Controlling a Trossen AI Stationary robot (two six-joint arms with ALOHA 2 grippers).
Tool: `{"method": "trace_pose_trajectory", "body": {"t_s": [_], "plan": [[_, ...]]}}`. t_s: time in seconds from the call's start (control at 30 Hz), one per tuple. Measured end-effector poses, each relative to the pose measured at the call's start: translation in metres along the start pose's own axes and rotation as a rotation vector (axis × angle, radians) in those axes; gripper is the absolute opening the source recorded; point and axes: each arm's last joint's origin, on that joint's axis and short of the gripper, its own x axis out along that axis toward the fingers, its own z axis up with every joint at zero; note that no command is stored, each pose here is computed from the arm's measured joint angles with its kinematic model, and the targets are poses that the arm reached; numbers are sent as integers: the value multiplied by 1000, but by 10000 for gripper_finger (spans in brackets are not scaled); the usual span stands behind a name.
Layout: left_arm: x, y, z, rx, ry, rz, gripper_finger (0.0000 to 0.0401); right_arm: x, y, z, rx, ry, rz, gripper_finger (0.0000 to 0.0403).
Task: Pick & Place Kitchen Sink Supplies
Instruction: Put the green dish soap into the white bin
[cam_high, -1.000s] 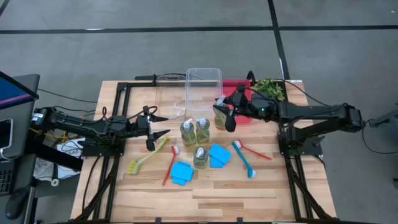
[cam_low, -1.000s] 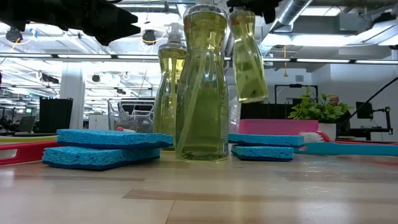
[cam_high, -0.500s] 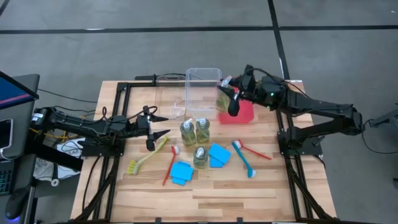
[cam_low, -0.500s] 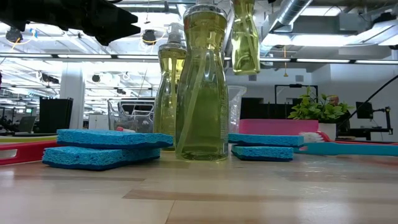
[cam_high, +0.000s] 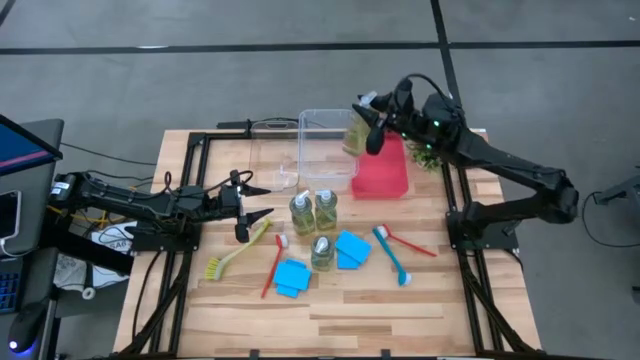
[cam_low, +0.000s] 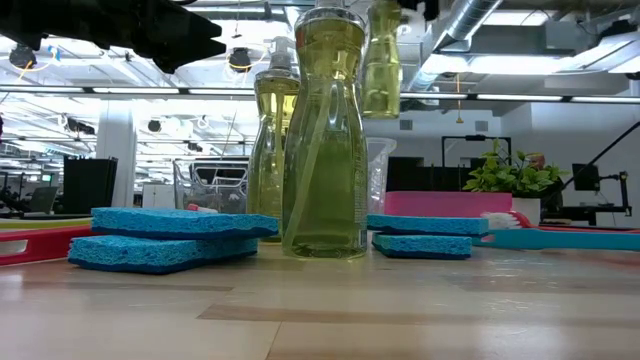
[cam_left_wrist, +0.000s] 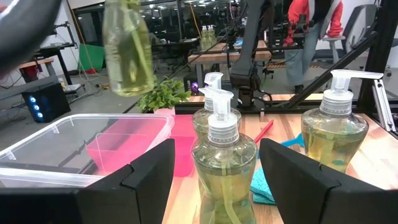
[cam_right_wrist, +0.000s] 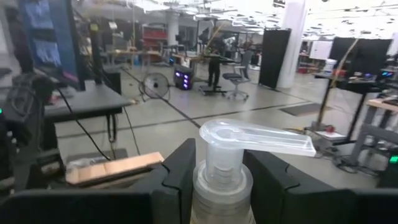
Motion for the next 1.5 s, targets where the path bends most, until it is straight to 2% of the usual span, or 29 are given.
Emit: {"method": "trace_pose_trajectory", "body": {"t_s": [0.2, 0.47, 0.7, 1.2, 1.5], "plan": [[0, 0, 0, 0, 0, 0, 237, 30, -26, -18, 36, -18, 16, 102], [0, 0, 0, 0, 0, 0, 237, 74, -61, -42, 72, 62, -22, 102], [0, 0, 0, 0, 0, 0, 237, 103, -79, -65, 85, 129, -55, 103], [0, 0, 0, 0, 0, -1, 237, 125, -87, -110, 115, 275, -68, 103], [0, 0, 0, 0, 0, 0, 237, 124, -83, -120, 95, 369, -48, 103]]}}
